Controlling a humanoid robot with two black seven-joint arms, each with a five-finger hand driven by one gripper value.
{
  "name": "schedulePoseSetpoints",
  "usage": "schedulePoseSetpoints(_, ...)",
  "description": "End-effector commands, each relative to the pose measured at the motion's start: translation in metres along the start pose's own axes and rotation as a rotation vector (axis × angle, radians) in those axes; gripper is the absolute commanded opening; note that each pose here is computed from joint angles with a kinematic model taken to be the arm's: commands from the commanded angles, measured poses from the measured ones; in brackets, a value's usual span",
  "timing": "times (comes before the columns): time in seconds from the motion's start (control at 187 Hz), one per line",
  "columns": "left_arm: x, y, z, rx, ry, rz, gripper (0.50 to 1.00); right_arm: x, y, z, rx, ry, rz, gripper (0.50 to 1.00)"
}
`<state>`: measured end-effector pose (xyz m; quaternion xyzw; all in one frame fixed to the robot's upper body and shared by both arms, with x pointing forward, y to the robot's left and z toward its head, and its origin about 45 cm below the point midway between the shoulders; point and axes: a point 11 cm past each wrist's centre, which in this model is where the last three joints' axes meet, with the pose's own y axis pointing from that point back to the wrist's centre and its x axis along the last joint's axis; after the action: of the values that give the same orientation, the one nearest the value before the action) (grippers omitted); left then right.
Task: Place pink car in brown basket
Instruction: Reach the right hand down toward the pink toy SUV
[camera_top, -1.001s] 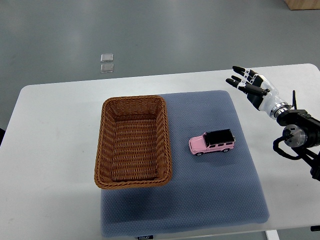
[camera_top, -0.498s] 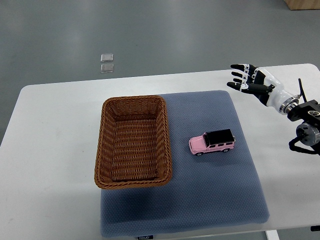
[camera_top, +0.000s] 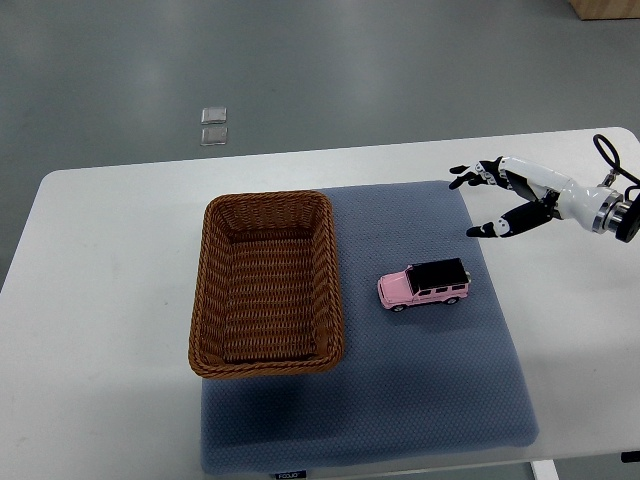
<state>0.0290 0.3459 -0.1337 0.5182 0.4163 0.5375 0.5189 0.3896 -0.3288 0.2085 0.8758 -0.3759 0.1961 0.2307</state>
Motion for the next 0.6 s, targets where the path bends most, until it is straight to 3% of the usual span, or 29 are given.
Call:
schedulePoseSetpoints(0.0, 0.0, 0.0, 0.0, 0.0, 0.0, 0.0, 1.0, -0.007, 0.003, -0.003, -0.005, 0.081, -0.055, 0.909)
schedulePoseSetpoints(0.594, 0.001, 0.0, -0.003, 0.008, 0.0, 0.003, 1.0, -0.062, -0.031, -0.023, 0.047, 0.247, -0.253, 0.909)
